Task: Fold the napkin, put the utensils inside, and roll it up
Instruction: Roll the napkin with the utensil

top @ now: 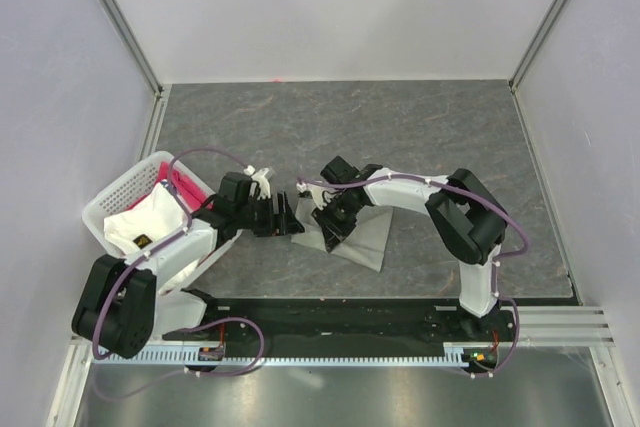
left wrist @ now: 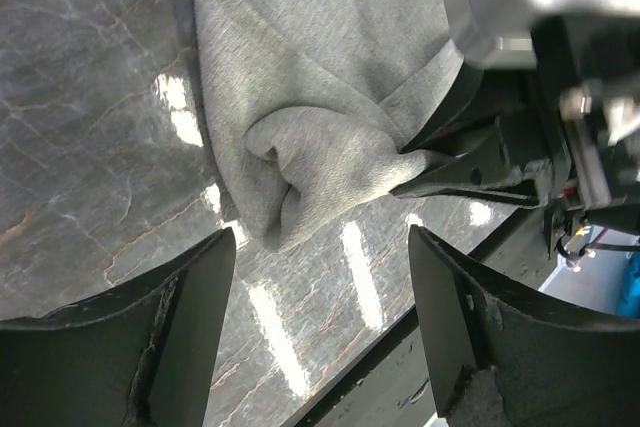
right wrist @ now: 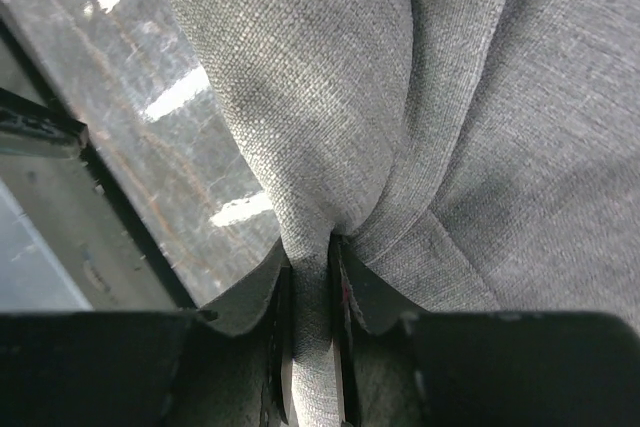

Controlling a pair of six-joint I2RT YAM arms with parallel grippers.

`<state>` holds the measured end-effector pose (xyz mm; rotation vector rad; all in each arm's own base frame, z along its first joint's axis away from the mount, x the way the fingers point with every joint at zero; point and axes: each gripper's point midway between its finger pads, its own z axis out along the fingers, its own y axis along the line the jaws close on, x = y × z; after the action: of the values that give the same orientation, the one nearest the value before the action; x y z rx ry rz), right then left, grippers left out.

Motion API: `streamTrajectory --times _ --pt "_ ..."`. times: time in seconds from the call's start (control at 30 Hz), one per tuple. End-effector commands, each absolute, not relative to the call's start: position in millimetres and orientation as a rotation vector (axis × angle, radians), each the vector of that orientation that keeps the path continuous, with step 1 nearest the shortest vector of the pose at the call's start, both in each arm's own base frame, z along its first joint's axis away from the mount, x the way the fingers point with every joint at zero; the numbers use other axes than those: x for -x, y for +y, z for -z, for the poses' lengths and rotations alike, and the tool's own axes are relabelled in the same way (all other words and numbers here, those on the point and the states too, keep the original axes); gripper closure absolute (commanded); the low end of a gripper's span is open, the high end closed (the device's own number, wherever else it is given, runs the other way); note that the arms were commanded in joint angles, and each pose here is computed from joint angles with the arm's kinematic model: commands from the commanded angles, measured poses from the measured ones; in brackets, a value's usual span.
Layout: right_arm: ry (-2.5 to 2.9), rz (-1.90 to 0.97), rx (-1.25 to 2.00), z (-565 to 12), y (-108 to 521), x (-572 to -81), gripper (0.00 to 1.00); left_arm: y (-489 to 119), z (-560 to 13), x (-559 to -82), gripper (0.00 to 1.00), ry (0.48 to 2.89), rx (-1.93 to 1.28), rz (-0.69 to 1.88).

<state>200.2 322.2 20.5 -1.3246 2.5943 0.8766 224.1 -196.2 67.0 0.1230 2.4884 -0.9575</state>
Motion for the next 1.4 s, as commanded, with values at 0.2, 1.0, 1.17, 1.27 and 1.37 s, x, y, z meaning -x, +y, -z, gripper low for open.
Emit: streamTrajectory --times 0.2,1.0,1.17,1.27,1.37 --pt "2.809 -1.214 1.303 -5.7 310.6 -165.4 0.76 -200.8 -62.6 -224.6 0.22 2.411 -0.181 1.002" --pt "2.821 -1.526 1.219 9.8 307.7 -168.3 0.79 -230.4 -35.9 -224.0 0.27 2.394 -0.365 1.140" --pt "2.821 -1.523 1.204 10.3 307.3 -172.7 0.79 -231.2 -33.1 -214.4 0.44 2.405 -0.380 1.151" --pt "2.822 -1.521 1.206 11.6 307.0 -172.8 0.79 -229.2 -30.9 -213.1 0.52 2.413 -0.364 1.137" --pt "2.829 -1.498 1.205 12.3 306.2 -173.9 0.79 -227.2 -28.4 -214.2 0.67 2.430 -0.339 1.121"
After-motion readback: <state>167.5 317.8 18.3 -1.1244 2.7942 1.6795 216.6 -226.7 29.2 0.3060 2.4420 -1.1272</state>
